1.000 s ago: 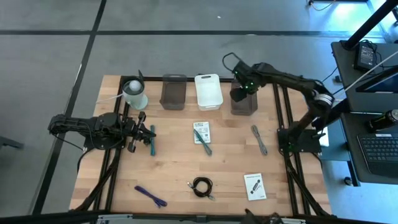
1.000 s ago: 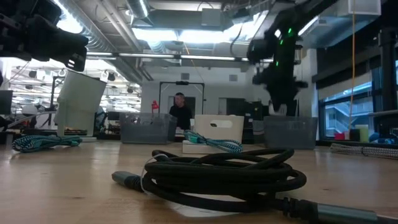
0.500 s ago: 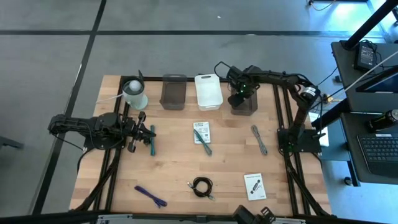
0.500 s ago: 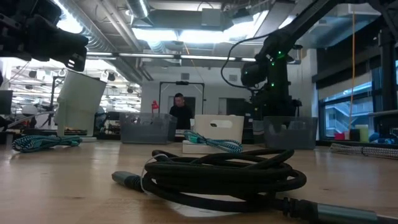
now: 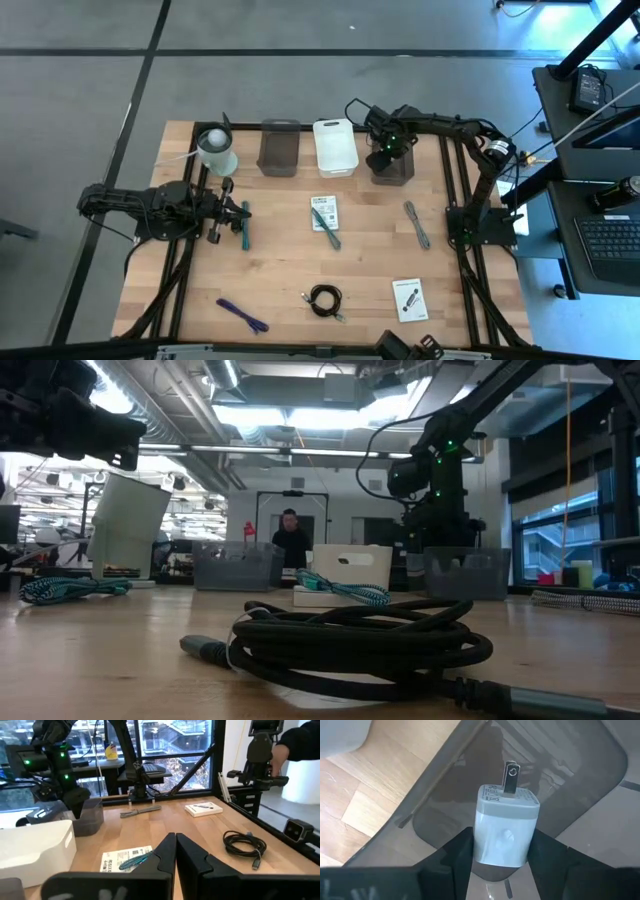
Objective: Pick and place items into bin
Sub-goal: Put the white charger adapter into the right black bin, then put the left blue charger cable into the left black bin
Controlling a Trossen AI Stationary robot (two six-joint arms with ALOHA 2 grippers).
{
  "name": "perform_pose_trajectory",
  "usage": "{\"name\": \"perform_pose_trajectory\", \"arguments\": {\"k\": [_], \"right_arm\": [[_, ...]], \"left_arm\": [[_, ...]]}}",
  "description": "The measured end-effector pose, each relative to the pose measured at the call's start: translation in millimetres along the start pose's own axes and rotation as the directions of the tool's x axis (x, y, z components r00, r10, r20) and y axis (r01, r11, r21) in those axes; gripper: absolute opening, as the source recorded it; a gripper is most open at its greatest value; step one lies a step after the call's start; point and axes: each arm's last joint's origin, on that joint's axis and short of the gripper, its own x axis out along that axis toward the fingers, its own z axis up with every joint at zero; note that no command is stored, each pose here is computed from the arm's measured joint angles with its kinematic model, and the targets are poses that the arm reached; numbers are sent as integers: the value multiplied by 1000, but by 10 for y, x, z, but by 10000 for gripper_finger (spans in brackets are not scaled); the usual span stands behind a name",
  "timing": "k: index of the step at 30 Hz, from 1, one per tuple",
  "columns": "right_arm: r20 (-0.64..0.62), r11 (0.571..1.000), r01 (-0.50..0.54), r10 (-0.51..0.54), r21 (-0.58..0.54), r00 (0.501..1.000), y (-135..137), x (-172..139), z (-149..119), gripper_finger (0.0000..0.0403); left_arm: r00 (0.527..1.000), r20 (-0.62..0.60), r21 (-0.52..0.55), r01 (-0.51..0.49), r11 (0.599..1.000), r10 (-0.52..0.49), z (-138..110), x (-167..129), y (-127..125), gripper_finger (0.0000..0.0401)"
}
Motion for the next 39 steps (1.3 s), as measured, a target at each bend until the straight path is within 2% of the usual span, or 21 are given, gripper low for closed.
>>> {"name": "perform_pose_trajectory", "arguments": {"k": [2,9,14,19,23,27,32,36,39], "right_arm": [[0,1000,0,0,24,1000,0,0,0,179],[-5,997,1,-1,77,1000,-1,0,-5,210],[-4,995,2,-2,98,1000,-6,-38,-25,220],[96,991,-25,13,132,995,-36,-356,-121,215],[233,979,-84,39,188,972,-88,-795,-323,194],[402,965,-164,71,203,913,-66,-1280,-668,154],[590,962,-222,88,158,803,89,-1702,-1172,85],[681,947,-314,182,74,710,324,-1681,-1508,22],[717,933,-360,243,12,653,507,-1515,-1706,8]], "left_arm": [[1000,0,-8,0,1000,0,-1,0,0,6],[1000,0,-157,0,988,0,1,0,0,6],[1000,0,-172,0,985,0,0,0,0,6],[999,-1,-166,-38,985,39,0,0,11,6],[997,-3,-164,-71,984,72,0,-1,21,6],[992,-4,-164,-128,978,129,0,-2,37,6],[968,-6,-164,-248,955,250,4,-9,73,6],[941,-2,-166,-333,928,337,11,-17,98,6],[918,-3,-166,-392,905,397,14,-22,116,6]]}}
